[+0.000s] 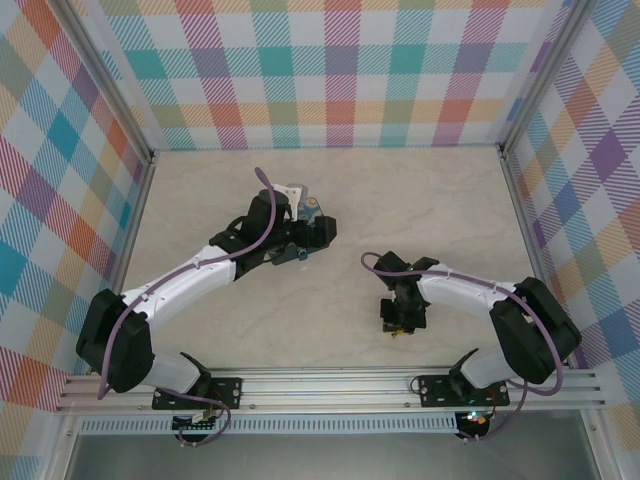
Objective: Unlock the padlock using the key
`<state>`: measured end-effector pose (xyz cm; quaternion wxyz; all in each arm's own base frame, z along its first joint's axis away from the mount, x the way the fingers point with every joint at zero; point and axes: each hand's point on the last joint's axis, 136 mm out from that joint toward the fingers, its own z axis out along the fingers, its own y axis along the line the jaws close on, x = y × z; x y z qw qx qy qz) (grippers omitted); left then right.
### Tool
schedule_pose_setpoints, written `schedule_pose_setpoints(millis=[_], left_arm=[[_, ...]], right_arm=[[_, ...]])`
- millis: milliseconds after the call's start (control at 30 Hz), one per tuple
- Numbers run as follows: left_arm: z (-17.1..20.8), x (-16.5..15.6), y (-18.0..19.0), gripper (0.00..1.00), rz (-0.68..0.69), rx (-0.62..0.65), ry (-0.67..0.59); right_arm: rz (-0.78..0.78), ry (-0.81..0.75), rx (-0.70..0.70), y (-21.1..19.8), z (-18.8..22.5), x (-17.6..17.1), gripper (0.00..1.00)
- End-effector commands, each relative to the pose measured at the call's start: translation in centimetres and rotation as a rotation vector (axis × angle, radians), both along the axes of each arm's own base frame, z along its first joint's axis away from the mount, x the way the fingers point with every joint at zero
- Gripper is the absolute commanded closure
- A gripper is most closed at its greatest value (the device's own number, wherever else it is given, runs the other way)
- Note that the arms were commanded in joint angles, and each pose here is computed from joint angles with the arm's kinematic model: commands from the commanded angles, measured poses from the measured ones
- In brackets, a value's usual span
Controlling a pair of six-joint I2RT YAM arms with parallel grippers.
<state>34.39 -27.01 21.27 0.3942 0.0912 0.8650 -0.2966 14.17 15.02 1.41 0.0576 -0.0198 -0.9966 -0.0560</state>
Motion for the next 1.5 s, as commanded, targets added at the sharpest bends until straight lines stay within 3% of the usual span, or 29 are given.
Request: schedule_pose_setpoints(millis=[0, 433, 733, 900, 1200, 1333, 1467], left_arm=[[1.0, 0.2, 0.9, 0.0, 0.022, 0.006, -0.027], [1.1, 0.2, 0.9, 0.0, 0.018, 0.016, -0.03], [2.3, 0.3, 0.9, 0.0, 0.013, 0.024, -0.041], [2.8, 0.3, 0.9, 0.0, 0.016, 0.018, -0.044], [3.2, -0.1, 0.2, 0.0, 0.035, -0.098, 0.039], [2.9, 0.1, -0.1, 0.0, 0.071, -0.204, 0.142], [2.0, 0.9, 0.0, 0.01, 0.164, -0.389, 0.308]], right_arm=[[0.027, 0.013, -0.018, -0.1, 0.3, -0.2, 0.77], [0.041, 0.024, -0.03, -0.1, -0.6, -0.4, 0.78], [0.053, -0.007, -0.014, 0.5, -0.8, 0.3, 1.0], [0.068, -0.072, 0.046, 1.7, 0.3, 1.5, 1.0], [0.149, -0.438, 0.241, 5.6, 7.9, 7.8, 1.0], [0.184, -0.621, 0.325, 7.1, 12.6, 11.0, 1.0], [0.245, -0.774, 0.371, 8.6, 16.9, 13.7, 1.0]])
